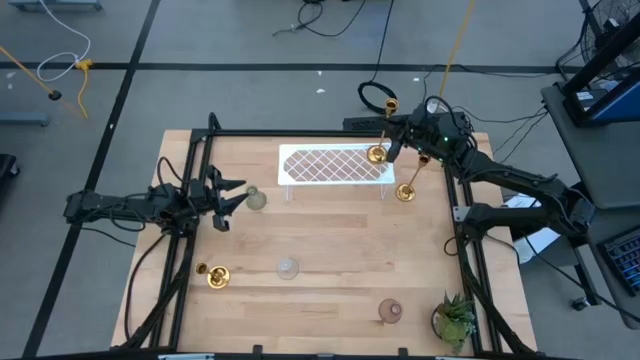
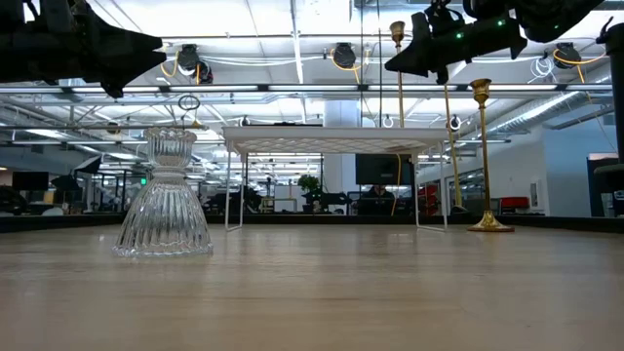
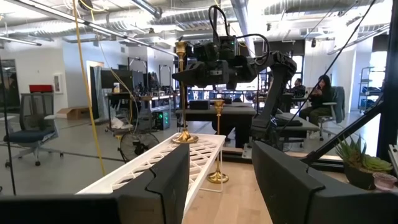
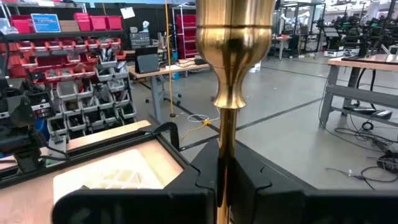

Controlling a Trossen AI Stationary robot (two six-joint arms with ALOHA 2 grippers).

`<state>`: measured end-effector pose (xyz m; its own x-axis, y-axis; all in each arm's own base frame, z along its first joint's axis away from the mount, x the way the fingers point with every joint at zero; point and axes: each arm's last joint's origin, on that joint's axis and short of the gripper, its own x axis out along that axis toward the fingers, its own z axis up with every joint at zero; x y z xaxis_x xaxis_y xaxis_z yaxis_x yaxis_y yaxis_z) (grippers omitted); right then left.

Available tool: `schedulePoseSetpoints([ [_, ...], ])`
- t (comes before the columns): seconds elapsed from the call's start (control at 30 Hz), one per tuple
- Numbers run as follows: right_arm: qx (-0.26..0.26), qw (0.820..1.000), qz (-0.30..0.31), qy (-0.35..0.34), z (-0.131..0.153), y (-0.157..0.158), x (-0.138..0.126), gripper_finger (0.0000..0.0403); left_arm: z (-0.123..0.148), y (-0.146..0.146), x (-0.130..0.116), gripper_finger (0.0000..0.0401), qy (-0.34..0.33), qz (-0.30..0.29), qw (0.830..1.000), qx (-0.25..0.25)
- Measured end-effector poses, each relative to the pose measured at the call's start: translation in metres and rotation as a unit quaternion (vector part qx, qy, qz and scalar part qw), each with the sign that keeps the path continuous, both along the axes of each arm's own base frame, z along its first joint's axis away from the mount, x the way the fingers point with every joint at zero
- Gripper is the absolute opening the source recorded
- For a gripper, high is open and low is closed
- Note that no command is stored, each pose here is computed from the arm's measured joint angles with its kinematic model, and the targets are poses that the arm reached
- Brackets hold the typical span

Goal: Pick & Place candle stick holders
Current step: Put the middle right gold candle holder on the shelf, then put the right gold candle holder on the shelf

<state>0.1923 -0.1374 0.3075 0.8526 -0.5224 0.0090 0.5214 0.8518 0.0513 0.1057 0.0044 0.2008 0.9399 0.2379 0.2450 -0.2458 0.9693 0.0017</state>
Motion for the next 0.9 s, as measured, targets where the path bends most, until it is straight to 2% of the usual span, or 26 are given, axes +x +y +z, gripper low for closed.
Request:
schedulePoseSetpoints([
  [0.27,-0.003,1.000,-0.002,0.005,-0.001,0.000,0.000,0.0016,0.000,0.000,0.000,0.0182,0.000,0.000,1.000,-0.001],
  [0.63,-0.001,1.000,-0.002,0.010,0.000,0.001,-0.002,0.0076,0.000,0.000,0.000,0.0182,-0.004,-0.005,1.000,-0.017],
  [0.9,-0.011,0.999,0.000,0.038,0.007,0.014,-0.020,0.0137,0.000,0.000,0.000,0.0182,-0.004,-0.005,1.000,-0.017],
])
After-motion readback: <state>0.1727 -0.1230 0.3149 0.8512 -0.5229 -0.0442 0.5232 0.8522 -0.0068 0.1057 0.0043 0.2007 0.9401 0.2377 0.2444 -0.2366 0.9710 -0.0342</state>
